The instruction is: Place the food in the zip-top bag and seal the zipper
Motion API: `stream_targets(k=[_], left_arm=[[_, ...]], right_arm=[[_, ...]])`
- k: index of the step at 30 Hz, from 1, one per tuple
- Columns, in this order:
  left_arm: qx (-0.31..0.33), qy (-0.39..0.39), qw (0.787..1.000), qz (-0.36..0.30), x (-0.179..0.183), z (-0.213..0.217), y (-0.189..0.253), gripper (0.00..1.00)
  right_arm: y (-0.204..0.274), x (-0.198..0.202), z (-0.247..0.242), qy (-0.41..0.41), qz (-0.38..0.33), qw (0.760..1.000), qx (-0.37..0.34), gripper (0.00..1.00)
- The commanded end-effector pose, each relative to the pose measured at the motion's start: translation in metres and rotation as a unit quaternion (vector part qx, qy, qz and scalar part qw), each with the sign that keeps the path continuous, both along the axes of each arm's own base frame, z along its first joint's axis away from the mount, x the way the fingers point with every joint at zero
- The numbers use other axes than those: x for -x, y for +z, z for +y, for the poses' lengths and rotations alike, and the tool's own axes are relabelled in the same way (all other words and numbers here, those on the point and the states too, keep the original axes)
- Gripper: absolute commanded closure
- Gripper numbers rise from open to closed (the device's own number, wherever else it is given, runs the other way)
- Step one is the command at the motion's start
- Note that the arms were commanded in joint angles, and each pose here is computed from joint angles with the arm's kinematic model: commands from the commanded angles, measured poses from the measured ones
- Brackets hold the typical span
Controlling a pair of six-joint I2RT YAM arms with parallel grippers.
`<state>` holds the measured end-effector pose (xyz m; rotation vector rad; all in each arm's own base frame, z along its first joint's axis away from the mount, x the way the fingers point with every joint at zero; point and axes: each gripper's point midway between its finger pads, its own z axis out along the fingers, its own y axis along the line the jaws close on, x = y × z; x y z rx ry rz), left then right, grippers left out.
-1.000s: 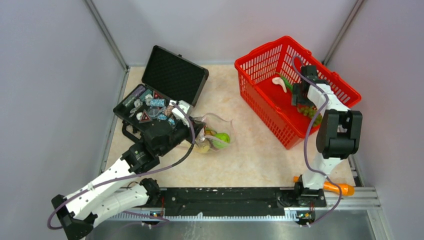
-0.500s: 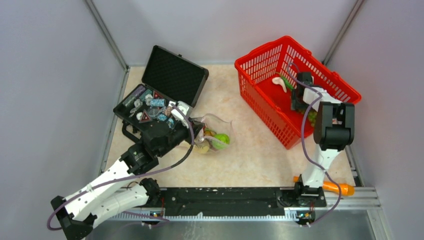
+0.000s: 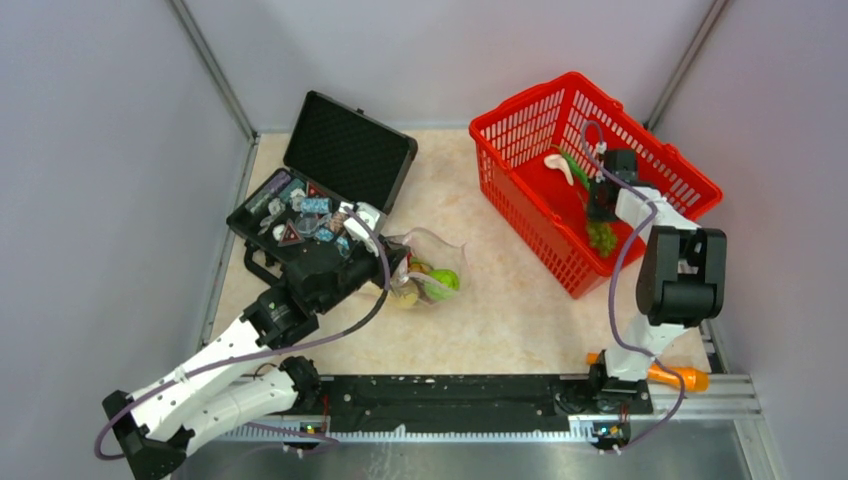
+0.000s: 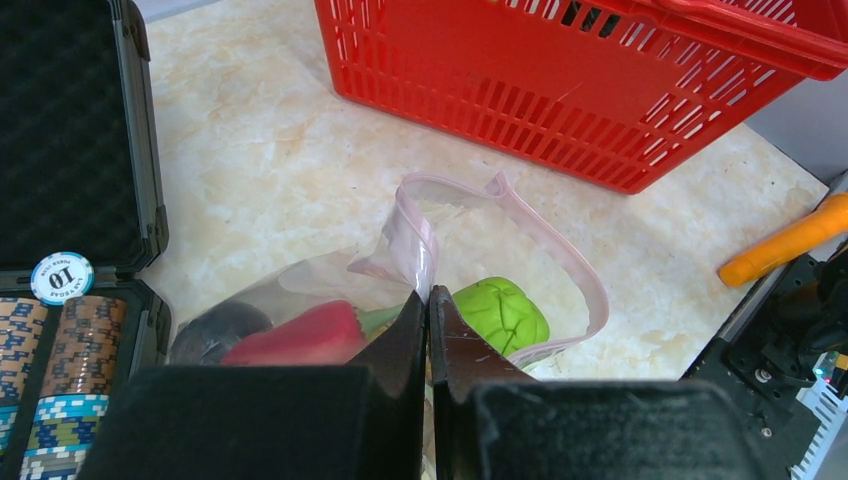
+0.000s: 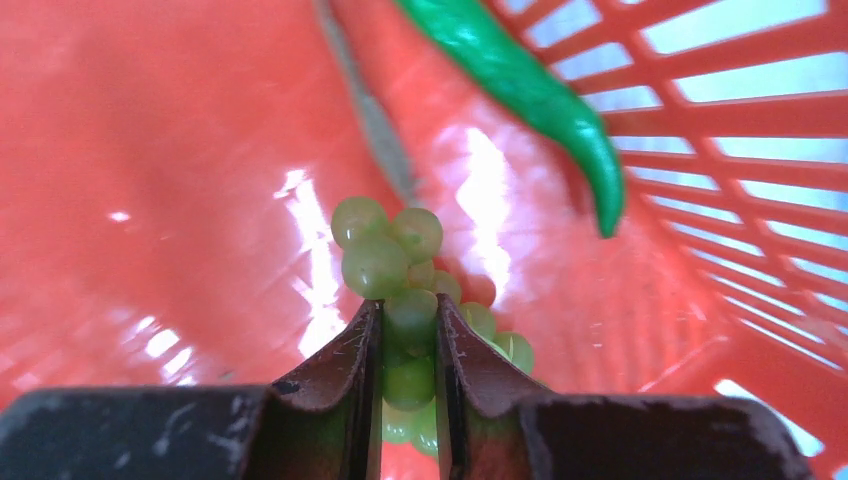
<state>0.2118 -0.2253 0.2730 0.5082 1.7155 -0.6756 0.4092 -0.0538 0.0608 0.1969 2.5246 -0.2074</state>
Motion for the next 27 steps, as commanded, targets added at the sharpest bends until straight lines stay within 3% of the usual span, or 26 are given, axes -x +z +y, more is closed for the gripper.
stream_targets(k=[1, 6, 8, 10, 11, 14, 18, 22, 23, 27], left_arm=[[0.023, 0.0, 0.999, -0.025, -0.005, -0.004, 0.019, 1.0], [0.024, 0.001, 1.0, -0.02, -0.004, -0.005, 0.019, 1.0], [0.023, 0.001, 1.0, -0.018, -0.004, -0.005, 0.018, 1.0], [0.022, 0.001, 1.0, -0.017, -0.004, -0.004, 0.017, 1.0], [0.021, 0.002, 1.0, -0.016, -0.004, -0.004, 0.017, 1.0], [0.022, 0.003, 1.0, -0.014, -0.004, -0.004, 0.016, 1.0], [0.022, 0.002, 1.0, -0.013, -0.005, -0.006, 0.016, 1.0], [0.022, 0.0, 1.0, -0.013, -0.004, -0.006, 0.017, 1.0], [0.022, 0.0, 1.0, -0.013, -0.004, -0.006, 0.017, 1.0], [0.019, -0.002, 1.0, -0.012, -0.004, -0.007, 0.017, 1.0]], right_arm=[[0.042, -0.005, 0.044, 0.058, -0.058, 0.991, -0.105, 0.97], [0.061, -0.003, 0.063, 0.082, -0.096, 0.981, -0.148, 1.0], [0.064, -0.002, 0.055, 0.066, -0.097, 0.984, -0.132, 0.9], [0.065, -0.001, 0.051, 0.061, -0.087, 0.987, -0.122, 0.89], [0.066, -0.001, 0.052, 0.064, -0.084, 0.987, -0.123, 0.81], [0.059, -0.002, 0.058, 0.084, -0.072, 0.985, -0.135, 0.75], [0.031, -0.005, 0.068, 0.1, -0.008, 0.981, -0.164, 0.74], [0.012, -0.01, 0.067, 0.1, 0.023, 0.981, -0.164, 0.41], [0.011, -0.011, 0.066, 0.099, 0.024, 0.982, -0.161, 0.19], [0.011, -0.011, 0.061, 0.107, 0.035, 0.983, -0.147, 0.14]])
